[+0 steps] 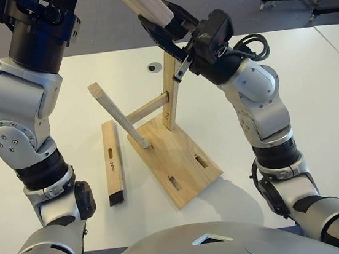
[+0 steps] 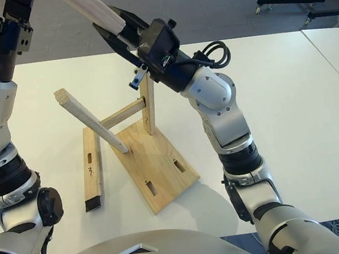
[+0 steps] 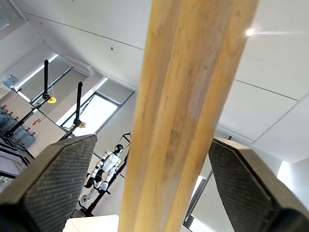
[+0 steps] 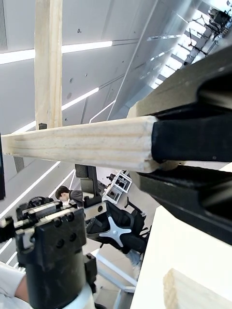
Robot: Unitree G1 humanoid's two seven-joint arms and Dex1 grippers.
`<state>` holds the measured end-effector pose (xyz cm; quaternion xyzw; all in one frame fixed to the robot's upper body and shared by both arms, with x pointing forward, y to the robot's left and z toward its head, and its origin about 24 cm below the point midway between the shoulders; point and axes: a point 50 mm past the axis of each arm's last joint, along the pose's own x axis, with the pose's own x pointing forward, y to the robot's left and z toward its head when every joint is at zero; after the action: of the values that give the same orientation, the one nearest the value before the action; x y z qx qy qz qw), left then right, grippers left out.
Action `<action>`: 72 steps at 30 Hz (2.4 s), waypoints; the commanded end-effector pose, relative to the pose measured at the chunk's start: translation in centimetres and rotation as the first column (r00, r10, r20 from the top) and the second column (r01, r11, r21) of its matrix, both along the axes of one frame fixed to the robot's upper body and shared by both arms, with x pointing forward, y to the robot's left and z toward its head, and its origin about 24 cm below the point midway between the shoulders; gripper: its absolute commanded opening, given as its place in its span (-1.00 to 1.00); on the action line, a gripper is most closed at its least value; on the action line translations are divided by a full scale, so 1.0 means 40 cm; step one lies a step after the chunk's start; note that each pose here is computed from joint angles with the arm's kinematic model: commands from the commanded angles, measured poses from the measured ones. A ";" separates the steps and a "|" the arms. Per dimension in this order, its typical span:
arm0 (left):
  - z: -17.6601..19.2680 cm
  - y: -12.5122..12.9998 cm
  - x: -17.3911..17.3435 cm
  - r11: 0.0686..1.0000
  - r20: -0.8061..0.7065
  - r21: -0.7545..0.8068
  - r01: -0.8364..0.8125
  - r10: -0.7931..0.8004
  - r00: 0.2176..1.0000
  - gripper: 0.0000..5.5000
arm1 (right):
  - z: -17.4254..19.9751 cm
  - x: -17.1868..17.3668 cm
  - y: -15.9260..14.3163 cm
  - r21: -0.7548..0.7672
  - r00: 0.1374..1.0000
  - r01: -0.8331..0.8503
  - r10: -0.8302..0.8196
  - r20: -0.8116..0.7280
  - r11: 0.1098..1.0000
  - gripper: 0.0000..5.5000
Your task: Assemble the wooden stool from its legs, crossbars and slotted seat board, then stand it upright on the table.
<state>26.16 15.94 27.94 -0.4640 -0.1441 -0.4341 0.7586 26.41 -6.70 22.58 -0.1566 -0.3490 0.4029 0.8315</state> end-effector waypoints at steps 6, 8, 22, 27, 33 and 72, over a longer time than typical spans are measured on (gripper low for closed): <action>-0.004 0.002 -0.001 1.000 0.007 0.017 -0.019 0.019 1.000 0.49 | -0.009 0.000 0.001 -0.033 1.000 -0.009 0.009 0.016 0.999 -0.63; -0.005 0.002 -0.003 1.000 0.009 0.013 -0.020 0.020 1.000 0.49 | -0.012 0.002 0.000 -0.040 1.000 -0.007 0.007 0.012 0.999 -0.63; -0.013 0.001 0.004 0.999 0.001 0.022 -0.044 0.044 0.999 -0.21 | -0.015 0.008 0.000 -0.065 1.000 0.005 -0.003 0.031 0.998 -0.63; -0.013 0.003 0.006 0.998 0.007 0.026 -0.051 0.051 0.999 -0.22 | -0.017 0.010 -0.004 -0.072 1.000 0.003 -0.002 0.020 0.997 -0.63; -0.012 0.007 0.002 0.998 0.031 0.027 -0.065 0.064 0.997 -0.22 | -0.032 0.013 -0.009 -0.090 0.999 0.000 -0.003 -0.036 0.996 -0.49; -0.232 0.012 -0.168 0.920 -0.201 0.367 0.137 -0.066 0.977 -0.26 | -0.097 -0.020 -0.207 -0.174 0.920 0.075 -0.135 -0.368 0.982 0.00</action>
<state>18.82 16.16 18.17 -0.3792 0.0444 -0.4476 0.8087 25.56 -14.99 18.92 -0.1533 -0.1462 0.4107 0.8868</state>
